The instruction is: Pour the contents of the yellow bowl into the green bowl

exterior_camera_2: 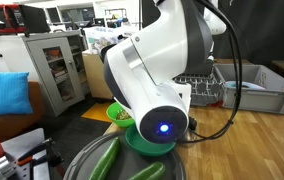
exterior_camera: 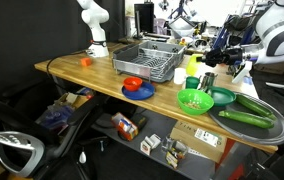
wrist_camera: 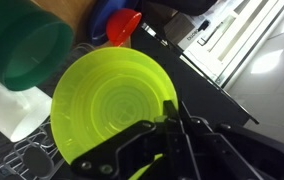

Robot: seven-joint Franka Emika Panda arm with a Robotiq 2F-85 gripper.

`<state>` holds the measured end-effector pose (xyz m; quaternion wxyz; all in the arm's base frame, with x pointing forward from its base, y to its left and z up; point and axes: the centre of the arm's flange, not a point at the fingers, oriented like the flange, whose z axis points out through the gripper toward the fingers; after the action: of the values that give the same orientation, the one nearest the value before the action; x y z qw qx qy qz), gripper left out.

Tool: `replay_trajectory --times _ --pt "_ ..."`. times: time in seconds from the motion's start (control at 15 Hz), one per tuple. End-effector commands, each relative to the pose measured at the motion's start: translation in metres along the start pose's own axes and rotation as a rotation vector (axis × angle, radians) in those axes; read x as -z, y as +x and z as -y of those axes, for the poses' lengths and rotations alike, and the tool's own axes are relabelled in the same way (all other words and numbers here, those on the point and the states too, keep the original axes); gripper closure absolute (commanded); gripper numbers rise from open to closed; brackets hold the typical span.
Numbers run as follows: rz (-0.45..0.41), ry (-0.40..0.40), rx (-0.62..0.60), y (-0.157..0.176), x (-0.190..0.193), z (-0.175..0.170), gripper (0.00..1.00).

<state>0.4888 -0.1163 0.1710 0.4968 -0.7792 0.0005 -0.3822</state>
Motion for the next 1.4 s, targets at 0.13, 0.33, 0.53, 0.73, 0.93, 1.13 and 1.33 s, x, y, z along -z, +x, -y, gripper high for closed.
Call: replay_trajectory --times 0.13,0.33,0.53,0.73,0.93,1.13,1.33 --pt "0.129 -0.146 0.101 0.007 -0.015 0.02 0.99" --pt "0.205 -0.18 0.175 0.016 -0.029 0.04 0.99" --pt "0.268 -0.171 0.238 0.02 -0.045 0.06 0.99" --pt "0.299 -0.15 0.254 0.016 -0.058 0.067 0.99" --pt "0.34 -0.179 0.265 0.011 -0.062 0.065 0.99" --pt "0.403 -0.265 0.307 0.011 -0.063 0.067 0.99" --pt "0.485 -0.286 0.364 0.017 -0.078 0.078 0.99"
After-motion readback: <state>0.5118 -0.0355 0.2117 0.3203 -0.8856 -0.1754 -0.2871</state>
